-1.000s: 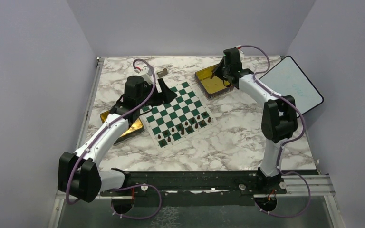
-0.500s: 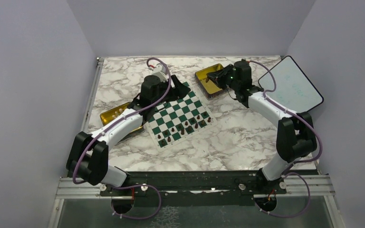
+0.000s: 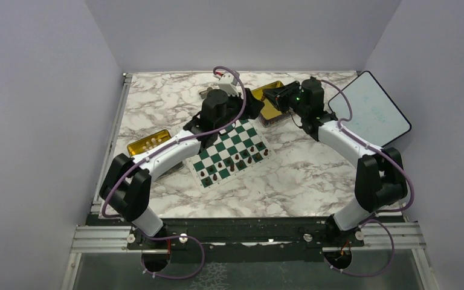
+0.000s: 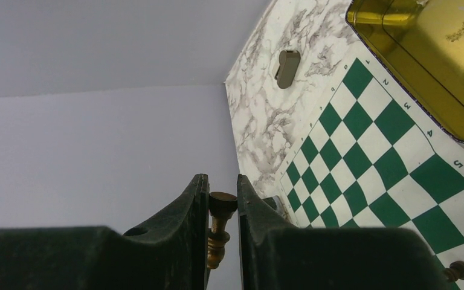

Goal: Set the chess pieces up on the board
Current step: Place the chess piece on the chessboard.

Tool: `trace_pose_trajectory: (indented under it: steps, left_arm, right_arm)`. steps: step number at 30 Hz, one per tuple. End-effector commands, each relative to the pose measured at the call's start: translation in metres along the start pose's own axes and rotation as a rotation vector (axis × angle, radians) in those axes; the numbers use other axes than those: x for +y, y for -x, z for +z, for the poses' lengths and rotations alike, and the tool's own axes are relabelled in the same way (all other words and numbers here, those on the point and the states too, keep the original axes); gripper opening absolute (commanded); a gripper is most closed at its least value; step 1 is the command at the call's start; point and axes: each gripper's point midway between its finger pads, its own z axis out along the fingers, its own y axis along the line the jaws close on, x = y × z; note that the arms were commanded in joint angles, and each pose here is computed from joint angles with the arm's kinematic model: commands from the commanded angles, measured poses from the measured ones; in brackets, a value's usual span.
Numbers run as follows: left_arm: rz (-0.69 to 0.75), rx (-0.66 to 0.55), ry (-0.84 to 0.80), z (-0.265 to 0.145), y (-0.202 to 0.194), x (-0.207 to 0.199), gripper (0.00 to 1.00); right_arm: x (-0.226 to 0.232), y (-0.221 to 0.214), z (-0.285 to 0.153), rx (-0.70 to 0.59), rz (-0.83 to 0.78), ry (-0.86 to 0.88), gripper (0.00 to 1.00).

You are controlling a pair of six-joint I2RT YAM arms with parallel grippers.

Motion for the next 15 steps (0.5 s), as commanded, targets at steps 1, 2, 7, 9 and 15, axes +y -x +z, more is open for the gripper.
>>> trace_pose_trajectory:
  steps: [1,2,7,9,15]
  left_arm:
    - [0.066,-0.080,0.017,0.016,0.021,-0.005,0.70]
    - [0.074,-0.080,0.014,0.020,0.021,-0.007,0.70]
    - [0.096,-0.073,0.023,0.035,0.013,-0.011,0.65]
    - [0.105,-0.071,0.033,0.039,0.011,-0.009,0.62]
    - [0.129,-0.082,0.058,0.048,0.011,-0.005,0.48]
  right_arm:
    - [0.021,-0.005,-0.011,0.019,0.025,0.069,0.14]
    - [0.022,-0.005,-0.011,0.021,0.027,0.073,0.14]
    - [0.023,-0.006,-0.013,0.021,0.046,0.090,0.14]
    - [0.023,-0.006,-0.014,0.021,0.043,0.090,0.14]
    - [0.022,-0.007,-0.016,0.021,0.046,0.089,0.14]
